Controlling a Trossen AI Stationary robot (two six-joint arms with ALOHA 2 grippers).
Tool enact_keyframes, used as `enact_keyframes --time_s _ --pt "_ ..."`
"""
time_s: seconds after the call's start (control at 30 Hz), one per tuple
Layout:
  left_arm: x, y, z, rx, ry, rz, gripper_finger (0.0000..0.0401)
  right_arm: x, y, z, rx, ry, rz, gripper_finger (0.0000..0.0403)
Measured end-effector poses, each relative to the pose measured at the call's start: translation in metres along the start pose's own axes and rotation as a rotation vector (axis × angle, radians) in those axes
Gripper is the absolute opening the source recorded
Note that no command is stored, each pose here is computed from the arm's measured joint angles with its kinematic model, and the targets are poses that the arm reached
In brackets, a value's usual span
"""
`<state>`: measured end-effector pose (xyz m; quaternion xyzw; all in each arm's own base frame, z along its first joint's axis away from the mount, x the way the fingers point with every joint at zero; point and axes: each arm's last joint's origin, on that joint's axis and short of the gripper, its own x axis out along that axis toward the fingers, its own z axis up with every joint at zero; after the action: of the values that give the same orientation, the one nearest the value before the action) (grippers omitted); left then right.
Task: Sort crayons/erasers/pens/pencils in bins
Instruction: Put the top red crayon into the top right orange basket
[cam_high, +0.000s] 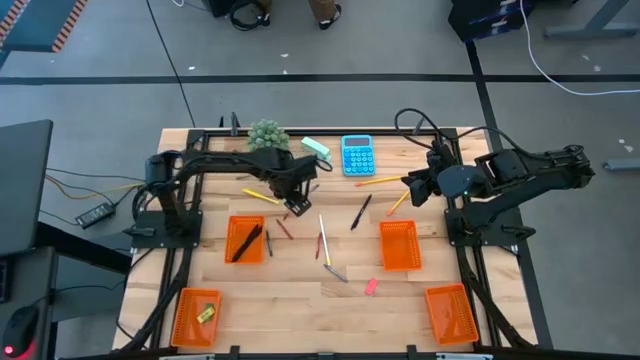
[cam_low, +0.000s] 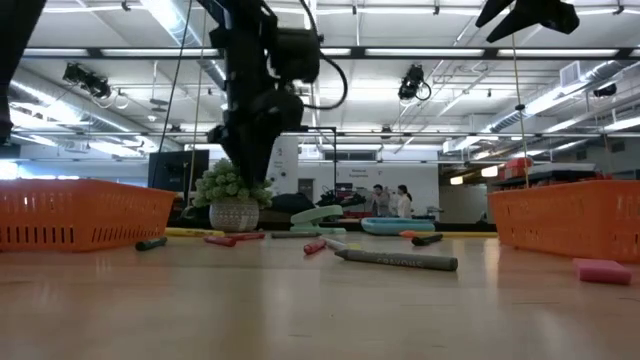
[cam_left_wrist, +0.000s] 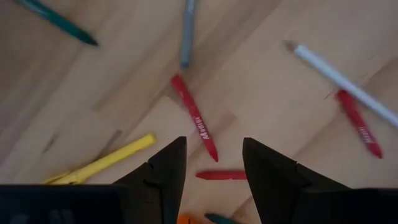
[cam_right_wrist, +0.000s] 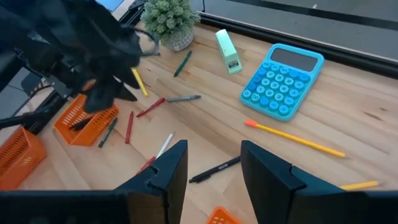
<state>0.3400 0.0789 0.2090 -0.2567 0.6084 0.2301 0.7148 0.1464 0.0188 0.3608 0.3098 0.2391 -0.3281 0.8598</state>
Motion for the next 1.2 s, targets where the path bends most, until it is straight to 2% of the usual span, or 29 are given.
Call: enact_keyframes --time_s 0.23,0.53,0.87,0.97,1.2 --pt "0.024 0.001 0.0 0.0 0.095 0.047 0.017 0.0 0.0 0.0 0.017 0.004 0.002 0.0154" --pt "0.027 -0.003 -0.001 0.001 0.103 0.046 0.0189 0.0 0.0 0.0 0.019 0.008 0.004 0.0154" --pt "0.029 -0.004 0.002 -0.117 0.062 0.055 0.0229 0.0 0.0 0.0 0.044 0.008 0.004 0.0154" --pt "0.031 -0.005 0.003 -0.152 0.053 0.055 0.0231 0.0 0.0 0.0 0.066 0.008 0.004 0.0154" --pt "0.041 -0.009 0.001 -0.142 0.053 0.09 0.0214 0.0 0.0 0.0 0.097 0.008 0.003 0.0154"
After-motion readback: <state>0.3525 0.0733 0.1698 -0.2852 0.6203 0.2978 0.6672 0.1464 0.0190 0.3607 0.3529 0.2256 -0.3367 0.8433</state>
